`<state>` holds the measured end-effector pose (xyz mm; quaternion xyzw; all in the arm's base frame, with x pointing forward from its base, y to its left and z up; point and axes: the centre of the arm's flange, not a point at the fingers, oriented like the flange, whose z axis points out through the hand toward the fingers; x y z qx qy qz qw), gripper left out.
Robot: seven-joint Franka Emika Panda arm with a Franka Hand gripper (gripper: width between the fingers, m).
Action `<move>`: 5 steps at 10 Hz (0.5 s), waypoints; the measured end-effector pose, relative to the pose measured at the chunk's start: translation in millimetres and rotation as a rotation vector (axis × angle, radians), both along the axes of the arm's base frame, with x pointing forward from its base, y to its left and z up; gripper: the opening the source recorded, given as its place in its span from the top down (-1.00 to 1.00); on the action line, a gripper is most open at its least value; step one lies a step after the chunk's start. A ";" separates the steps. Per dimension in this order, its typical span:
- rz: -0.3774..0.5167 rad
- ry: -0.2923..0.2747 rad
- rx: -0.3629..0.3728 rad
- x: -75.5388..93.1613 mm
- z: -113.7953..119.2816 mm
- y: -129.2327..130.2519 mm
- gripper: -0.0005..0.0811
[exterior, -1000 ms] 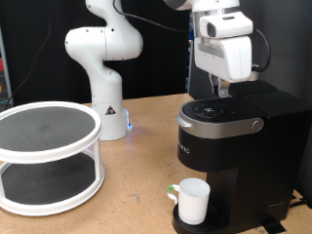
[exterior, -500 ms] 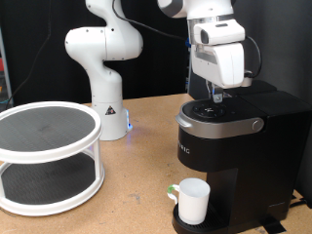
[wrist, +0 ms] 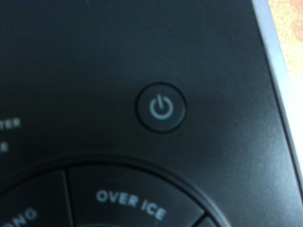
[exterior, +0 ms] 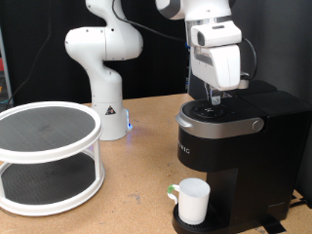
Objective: Make a cup of coffee with the keurig machine
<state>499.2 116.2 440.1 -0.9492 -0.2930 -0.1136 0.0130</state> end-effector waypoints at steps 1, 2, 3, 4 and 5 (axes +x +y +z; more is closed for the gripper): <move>-0.002 0.002 -0.003 0.6 -1.6 -1.6 0.97; -0.004 0.006 -0.009 0.9 -4.0 -2.4 0.97; -0.009 0.011 -0.016 0.9 -7.2 -3.1 0.97; -0.011 0.016 -0.023 0.6 -10.1 -3.5 0.97; -0.011 0.019 -0.026 0.5 -12.4 -3.6 0.97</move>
